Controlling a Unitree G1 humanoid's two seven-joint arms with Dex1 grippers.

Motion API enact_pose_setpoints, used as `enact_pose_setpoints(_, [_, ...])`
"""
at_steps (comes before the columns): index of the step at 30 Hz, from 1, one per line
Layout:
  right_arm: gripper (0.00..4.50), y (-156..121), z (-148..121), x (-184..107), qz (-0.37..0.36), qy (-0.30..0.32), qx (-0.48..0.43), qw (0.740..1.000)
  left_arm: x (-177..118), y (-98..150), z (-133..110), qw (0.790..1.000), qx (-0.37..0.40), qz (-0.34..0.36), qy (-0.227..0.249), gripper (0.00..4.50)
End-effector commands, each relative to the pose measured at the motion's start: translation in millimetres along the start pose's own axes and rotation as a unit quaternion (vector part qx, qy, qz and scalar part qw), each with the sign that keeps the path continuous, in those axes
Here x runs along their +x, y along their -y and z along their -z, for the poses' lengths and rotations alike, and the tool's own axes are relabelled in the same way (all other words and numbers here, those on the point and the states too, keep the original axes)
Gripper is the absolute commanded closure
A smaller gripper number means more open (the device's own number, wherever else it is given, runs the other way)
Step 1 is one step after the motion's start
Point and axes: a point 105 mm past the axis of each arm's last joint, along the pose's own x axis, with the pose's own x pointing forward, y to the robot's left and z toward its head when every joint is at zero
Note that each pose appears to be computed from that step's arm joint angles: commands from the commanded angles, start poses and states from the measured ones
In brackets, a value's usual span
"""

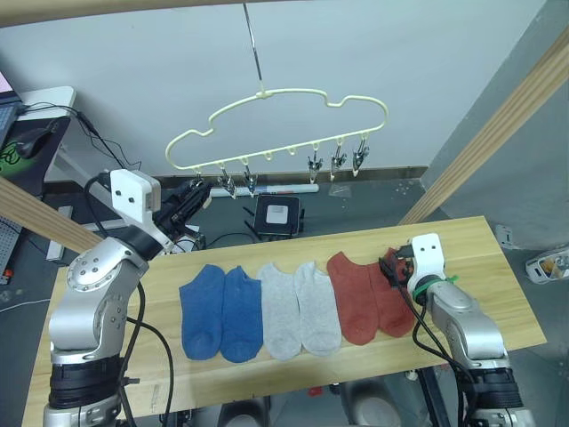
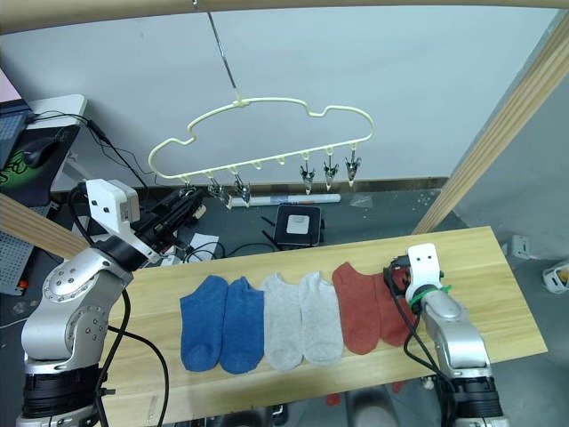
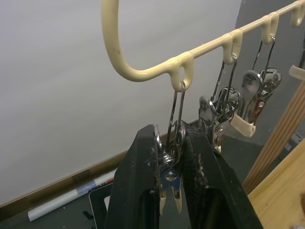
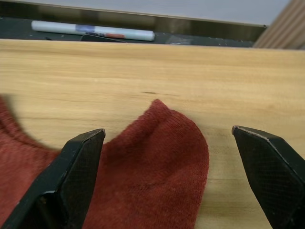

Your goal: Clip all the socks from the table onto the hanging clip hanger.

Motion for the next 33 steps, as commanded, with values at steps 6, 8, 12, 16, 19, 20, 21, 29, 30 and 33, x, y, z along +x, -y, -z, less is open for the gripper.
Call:
enact_pose_setpoints(6, [0.98,0,4,8,0.025,-0.008,0.041,0.999,-2,1,-5,1.0,0.013,-0.001,0.007,4.19])
enact_pose_setpoints(8, [1.69,-1,5,9,0.028,-0.008,0.039,0.999,-2,1,-5,1.0,0.013,0.0,0.007,4.19])
enact_pose_setpoints(12, [3.21,-2,7,11,0.029,-0.01,0.035,0.999,-2,0,-4,1.0,0.015,-0.001,0.006,4.19])
enact_pose_setpoints(16, [4.5,-5,7,9,0.022,-0.007,0.026,0.999,-1,0,-4,1.0,0.015,-0.001,0.005,4.19])
enact_pose_setpoints(19, [4.5,-16,-5,5,-0.009,0.017,0.008,1.0,-1,-1,-5,1.0,0.013,-0.001,0.008,4.19])
enact_pose_setpoints(20, [4.5,-23,-13,2,-0.03,0.032,0.0,0.999,-1,-1,-6,1.0,0.012,-0.001,0.009,4.19])
enact_pose_setpoints(21, [4.5,-31,-22,-1,-0.053,0.047,-0.011,0.997,-1,-1,-7,1.0,0.009,0.001,0.01,4.19])
enact_pose_setpoints(29, [4.5,-132,-96,-55,-0.323,0.188,-0.13,0.918,-1,5,-19,0.997,-0.066,0.034,0.014,4.19])
enact_pose_setpoints(30, [4.5,-142,-102,-60,-0.344,0.2,-0.14,0.906,-1,5,-20,0.996,-0.076,0.037,0.015,4.19])
enact_pose_setpoints(33, [4.5,-169,-116,-71,-0.394,0.228,-0.164,0.875,1,3,-25,0.994,-0.101,0.044,0.016,4.19])
